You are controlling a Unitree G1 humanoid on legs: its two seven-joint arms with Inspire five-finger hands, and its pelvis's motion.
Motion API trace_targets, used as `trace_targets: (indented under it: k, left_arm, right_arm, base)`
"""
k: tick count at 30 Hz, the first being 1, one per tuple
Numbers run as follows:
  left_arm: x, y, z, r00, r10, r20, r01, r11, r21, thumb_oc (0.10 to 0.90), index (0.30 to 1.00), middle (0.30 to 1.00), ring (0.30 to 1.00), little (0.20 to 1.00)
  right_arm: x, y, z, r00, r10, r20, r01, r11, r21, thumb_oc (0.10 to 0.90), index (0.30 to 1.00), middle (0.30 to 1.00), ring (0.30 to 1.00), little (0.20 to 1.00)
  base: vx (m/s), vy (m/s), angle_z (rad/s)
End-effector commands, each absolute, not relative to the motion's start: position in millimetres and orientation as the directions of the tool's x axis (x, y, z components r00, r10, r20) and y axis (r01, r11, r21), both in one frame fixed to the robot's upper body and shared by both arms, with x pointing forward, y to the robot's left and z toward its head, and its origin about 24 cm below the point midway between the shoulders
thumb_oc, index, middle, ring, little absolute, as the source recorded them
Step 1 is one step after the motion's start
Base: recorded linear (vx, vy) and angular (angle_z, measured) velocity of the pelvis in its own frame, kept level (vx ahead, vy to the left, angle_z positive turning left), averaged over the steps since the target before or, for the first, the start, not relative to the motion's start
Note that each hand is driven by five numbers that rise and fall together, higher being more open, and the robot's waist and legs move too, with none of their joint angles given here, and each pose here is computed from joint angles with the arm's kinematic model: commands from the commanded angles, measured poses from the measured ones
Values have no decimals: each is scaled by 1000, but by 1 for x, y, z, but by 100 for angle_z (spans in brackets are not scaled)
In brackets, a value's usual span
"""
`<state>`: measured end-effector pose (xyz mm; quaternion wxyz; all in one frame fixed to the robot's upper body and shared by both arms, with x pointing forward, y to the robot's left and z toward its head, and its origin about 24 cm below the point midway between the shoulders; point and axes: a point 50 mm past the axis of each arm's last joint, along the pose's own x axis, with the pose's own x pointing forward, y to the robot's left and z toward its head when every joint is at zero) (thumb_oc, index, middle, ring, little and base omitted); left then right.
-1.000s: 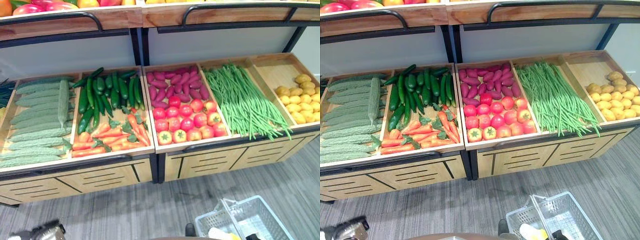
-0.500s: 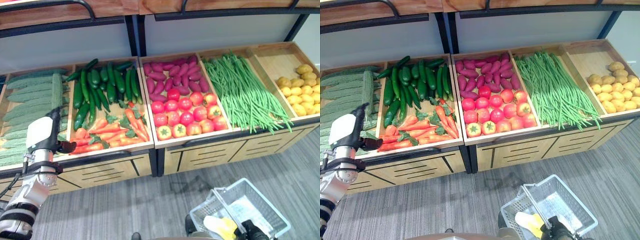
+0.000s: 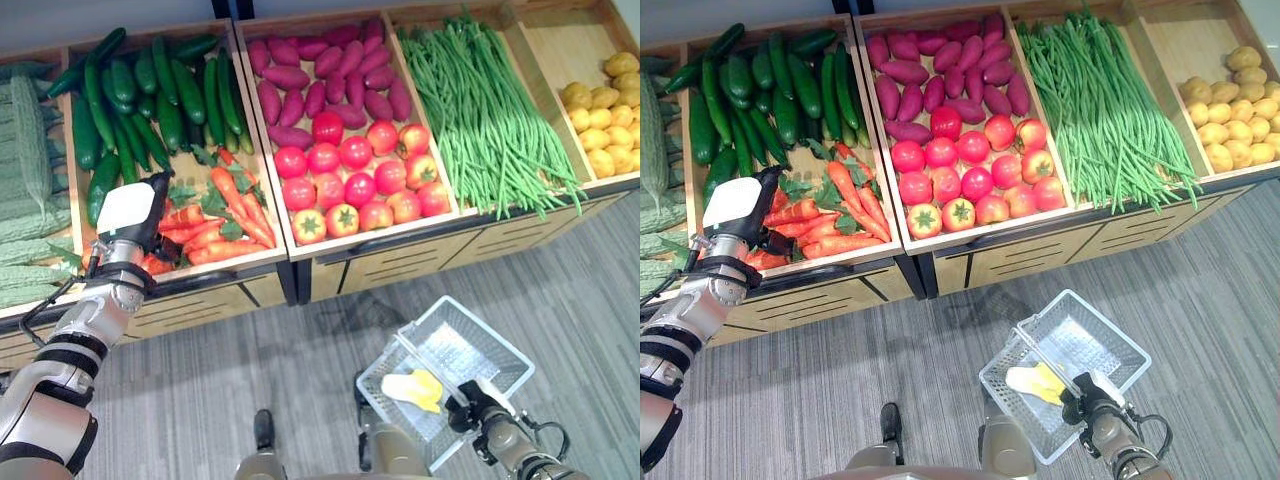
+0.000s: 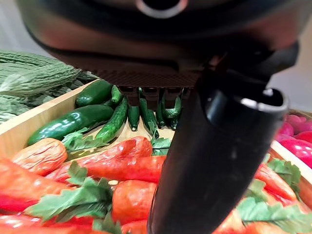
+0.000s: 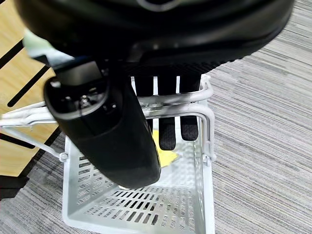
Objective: Get the vegetables into the basket
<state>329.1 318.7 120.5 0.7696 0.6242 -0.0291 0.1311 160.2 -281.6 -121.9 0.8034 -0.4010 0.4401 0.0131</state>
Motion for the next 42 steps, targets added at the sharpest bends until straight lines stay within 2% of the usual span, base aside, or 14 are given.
trace_targets:
  k: [1, 5, 7, 8, 9, 10, 16, 20, 25, 29, 32, 34, 35, 42]
  left_arm:
    - [341, 333, 191, 870, 193, 453, -477, 104, 873, 900, 1000, 1000, 1000, 1000]
    - [344, 332, 190, 872, 205, 445, -471, 98, 877, 900, 1000, 1000, 1000, 1000]
    - [345, 333, 187, 877, 212, 430, -457, 99, 884, 761, 805, 805, 805, 805]
    - [346, 332, 181, 896, 210, 390, -415, 88, 906, 635, 629, 629, 629, 629]
    - [346, 332, 181, 897, 209, 391, -415, 88, 906, 553, 514, 514, 514, 514]
    - [347, 331, 176, 922, 183, 340, -354, 45, 934, 400, 300, 300, 300, 300]
    - [346, 329, 163, 970, 129, 206, -205, -24, 979, 400, 300, 300, 300, 300]
    - [343, 331, 155, 976, 140, 165, -163, -26, 986, 400, 300, 300, 300, 300]
    - [342, 335, 158, 960, 172, 223, -222, -26, 975, 400, 300, 300, 300, 300]
    - [342, 331, 178, 904, 180, 388, -396, 9, 918, 400, 300, 300, 300, 300]
    - [339, 324, 194, 827, 199, 526, -551, 101, 828, 400, 300, 300, 300, 300]
    - [337, 326, 194, 826, 200, 527, -552, 99, 828, 400, 300, 300, 300, 300]
    - [333, 319, 205, 807, 153, 571, -589, 123, 799, 400, 300, 300, 300, 300]
    - [317, 316, 189, 880, 40, 473, -475, 90, 875, 400, 300, 300, 300, 300]
  right_arm:
    - [156, -287, -121, 622, -343, -703, -393, 640, -660, 400, 300, 300, 300, 300]
    - [166, -282, -118, 648, -330, -686, -383, 638, -668, 400, 300, 300, 300, 300]
    - [166, -283, -118, 648, -332, -685, -379, 639, -669, 400, 300, 300, 300, 300]
    - [167, -283, -117, 650, -333, -683, -374, 642, -669, 400, 300, 300, 300, 300]
    - [167, -283, -117, 650, -333, -683, -374, 643, -669, 400, 300, 300, 300, 300]
    - [168, -285, -116, 650, -339, -680, -368, 642, -672, 400, 300, 300, 300, 300]
    - [169, -289, -114, 649, -348, -677, -355, 647, -674, 400, 300, 300, 300, 300]
    - [166, -289, -116, 642, -346, -684, -363, 649, -669, 400, 300, 300, 300, 300]
    - [164, -287, -117, 637, -342, -691, -372, 649, -663, 400, 300, 300, 300, 300]
    - [160, -286, -119, 633, -347, -692, -373, 647, -665, 400, 300, 300, 300, 300]
    - [155, -285, -123, 618, -353, -702, -380, 648, -660, 400, 300, 300, 300, 300]
    - [153, -285, -123, 616, -352, -705, -383, 648, -658, 400, 300, 300, 300, 300]
    - [149, -286, -124, 606, -356, -712, -382, 655, -653, 400, 300, 300, 300, 300]
    - [128, -291, -130, 552, -370, -748, -391, 677, -623, 400, 300, 300, 300, 300]
  base:
    - [0, 0, 0]
    - [25, 20, -4]
    - [19, 8, -5]
    - [14, 8, -4]
    - [0, 0, 0]
    - [0, 0, 0]
    - [0, 0, 0]
    - [0, 0, 0]
    - [0, -1, -2]
    - [0, -1, -1]
    - [24, -10, 1]
    - [23, 2, 2]
    - [62, 11, 1]
    - [19, 6, 0]
